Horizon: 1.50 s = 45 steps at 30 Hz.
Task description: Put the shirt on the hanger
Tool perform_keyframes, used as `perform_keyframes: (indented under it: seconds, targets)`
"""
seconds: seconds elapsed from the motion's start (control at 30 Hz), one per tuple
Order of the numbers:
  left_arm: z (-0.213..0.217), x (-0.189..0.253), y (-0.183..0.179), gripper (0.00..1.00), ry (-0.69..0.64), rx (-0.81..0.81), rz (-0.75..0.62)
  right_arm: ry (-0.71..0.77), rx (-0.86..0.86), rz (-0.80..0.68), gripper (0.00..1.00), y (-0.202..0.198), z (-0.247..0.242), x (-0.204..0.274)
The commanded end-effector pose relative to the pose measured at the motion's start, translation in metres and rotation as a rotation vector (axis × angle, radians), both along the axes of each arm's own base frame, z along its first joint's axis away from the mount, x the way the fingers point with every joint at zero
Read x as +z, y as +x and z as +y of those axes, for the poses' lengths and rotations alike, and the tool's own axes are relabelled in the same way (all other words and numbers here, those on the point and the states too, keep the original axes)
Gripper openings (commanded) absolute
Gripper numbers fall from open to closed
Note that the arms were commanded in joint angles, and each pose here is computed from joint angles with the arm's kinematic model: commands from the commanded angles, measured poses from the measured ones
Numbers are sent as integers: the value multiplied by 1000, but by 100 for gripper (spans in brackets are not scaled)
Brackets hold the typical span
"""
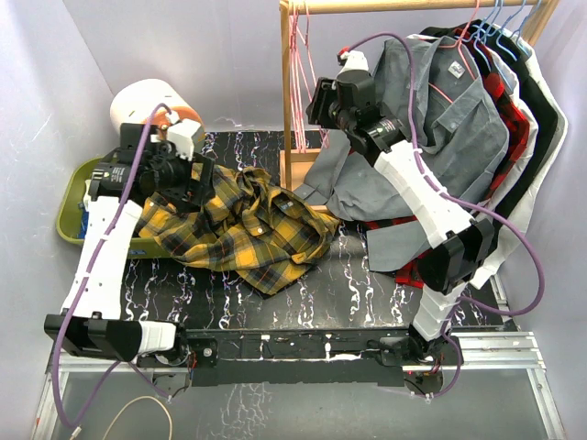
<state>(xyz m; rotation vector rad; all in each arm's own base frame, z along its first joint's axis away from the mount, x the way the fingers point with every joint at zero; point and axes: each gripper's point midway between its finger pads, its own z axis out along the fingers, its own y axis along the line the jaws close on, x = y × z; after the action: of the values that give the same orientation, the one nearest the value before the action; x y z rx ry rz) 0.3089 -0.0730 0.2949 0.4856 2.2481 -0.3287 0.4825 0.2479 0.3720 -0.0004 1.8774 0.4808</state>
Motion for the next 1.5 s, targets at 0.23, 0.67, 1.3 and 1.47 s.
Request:
perform_keyframes:
  seconds: [0.23, 0.67, 1.3, 1.47]
  targets:
    - [-52, -25, -50, 97, 104, -275, 220, 17, -76, -146, 8, -31, -31, 58]
    - [-96, -34, -1, 97, -11, 83, 105, 13, -67, -203, 8, -50, -36, 98]
    - [-157, -90, 15, 88, 148, 50, -45, 145, -120, -189, 8, -157, -97, 80]
    - [-157, -43, 28, 91, 258, 41, -210, 137, -147, -166, 8, -185, -117, 64]
